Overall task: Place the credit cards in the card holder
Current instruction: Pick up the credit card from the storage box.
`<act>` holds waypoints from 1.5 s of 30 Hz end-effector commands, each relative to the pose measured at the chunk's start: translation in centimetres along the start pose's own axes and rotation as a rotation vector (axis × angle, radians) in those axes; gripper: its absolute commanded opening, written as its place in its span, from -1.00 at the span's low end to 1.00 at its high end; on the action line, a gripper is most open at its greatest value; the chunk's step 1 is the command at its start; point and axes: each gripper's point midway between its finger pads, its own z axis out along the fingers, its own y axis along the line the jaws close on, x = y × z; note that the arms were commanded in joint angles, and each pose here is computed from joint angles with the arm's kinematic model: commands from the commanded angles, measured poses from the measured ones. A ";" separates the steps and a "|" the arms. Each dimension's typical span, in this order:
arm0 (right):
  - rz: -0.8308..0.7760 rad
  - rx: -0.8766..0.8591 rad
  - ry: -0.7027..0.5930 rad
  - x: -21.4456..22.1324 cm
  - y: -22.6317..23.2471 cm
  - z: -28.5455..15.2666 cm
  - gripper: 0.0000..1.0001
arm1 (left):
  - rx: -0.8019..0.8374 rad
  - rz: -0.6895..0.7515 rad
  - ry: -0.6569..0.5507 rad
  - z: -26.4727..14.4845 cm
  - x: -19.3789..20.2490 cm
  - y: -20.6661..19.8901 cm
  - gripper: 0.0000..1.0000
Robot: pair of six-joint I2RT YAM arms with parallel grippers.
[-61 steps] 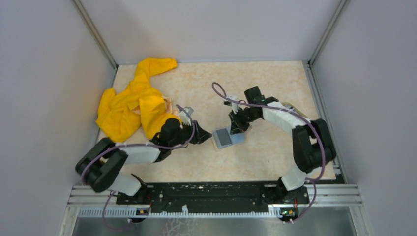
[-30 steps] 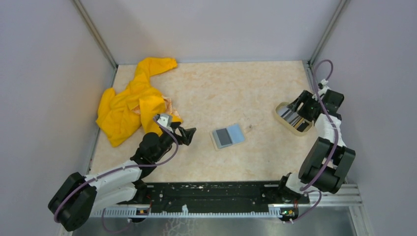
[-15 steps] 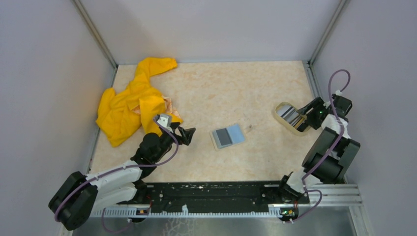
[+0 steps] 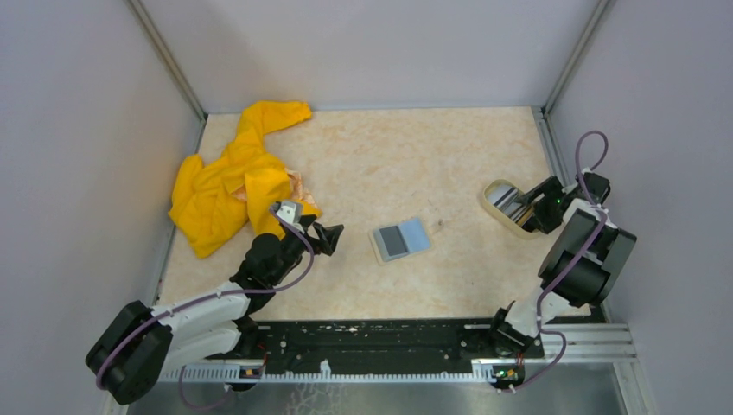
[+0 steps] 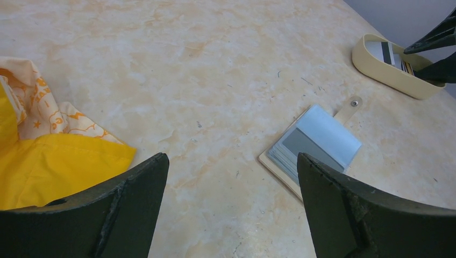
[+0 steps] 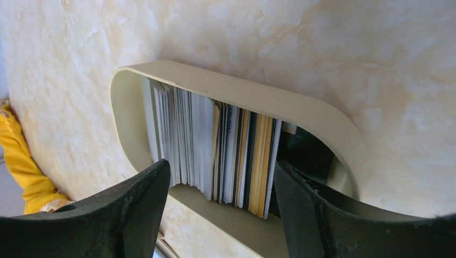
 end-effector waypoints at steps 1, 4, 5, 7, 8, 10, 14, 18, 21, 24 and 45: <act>-0.017 -0.047 0.007 -0.5 1.3 0.8 0.42 | -0.002 0.000 -0.041 0.3 -1.2 -0.1 0.90; -0.026 -0.094 0.035 -0.2 1.9 1.4 0.42 | -0.002 -0.002 -0.039 0.4 -1.2 -0.1 0.90; -0.032 -0.121 0.044 -0.1 2.4 1.4 0.41 | -0.002 -0.001 -0.039 0.4 -1.2 -0.1 0.90; -0.057 -0.172 0.047 -0.3 3.2 1.3 0.35 | -0.002 -0.001 -0.038 0.4 -1.2 -0.1 0.89; -0.070 -0.196 0.045 -0.4 3.7 1.1 0.33 | -0.002 -0.001 -0.038 0.4 -1.2 -0.1 0.89; -0.090 -0.240 0.043 -0.4 4.5 0.7 0.28 | -0.002 -0.001 -0.037 0.4 -1.2 -0.1 0.90; -0.111 -0.299 0.036 -0.4 5.4 0.3 0.22 | -0.002 0.000 -0.036 0.4 -1.2 -0.1 0.89; -0.120 -0.338 0.046 0.0 5.7 0.4 0.02 | -0.001 0.000 -0.036 0.4 -1.2 -0.1 0.89; -0.110 -0.264 0.053 0.2 4.2 1.3 0.08 | -0.001 0.000 -0.036 0.4 -1.2 -0.1 0.88; -0.098 -0.256 0.074 0.4 3.6 1.8 0.21 | -0.002 0.001 -0.035 0.5 -1.2 -0.1 0.88; -0.120 -0.406 0.040 -0.6 5.2 -1.2 0.29 | -0.002 0.002 -0.026 0.6 -1.1 -0.2 0.88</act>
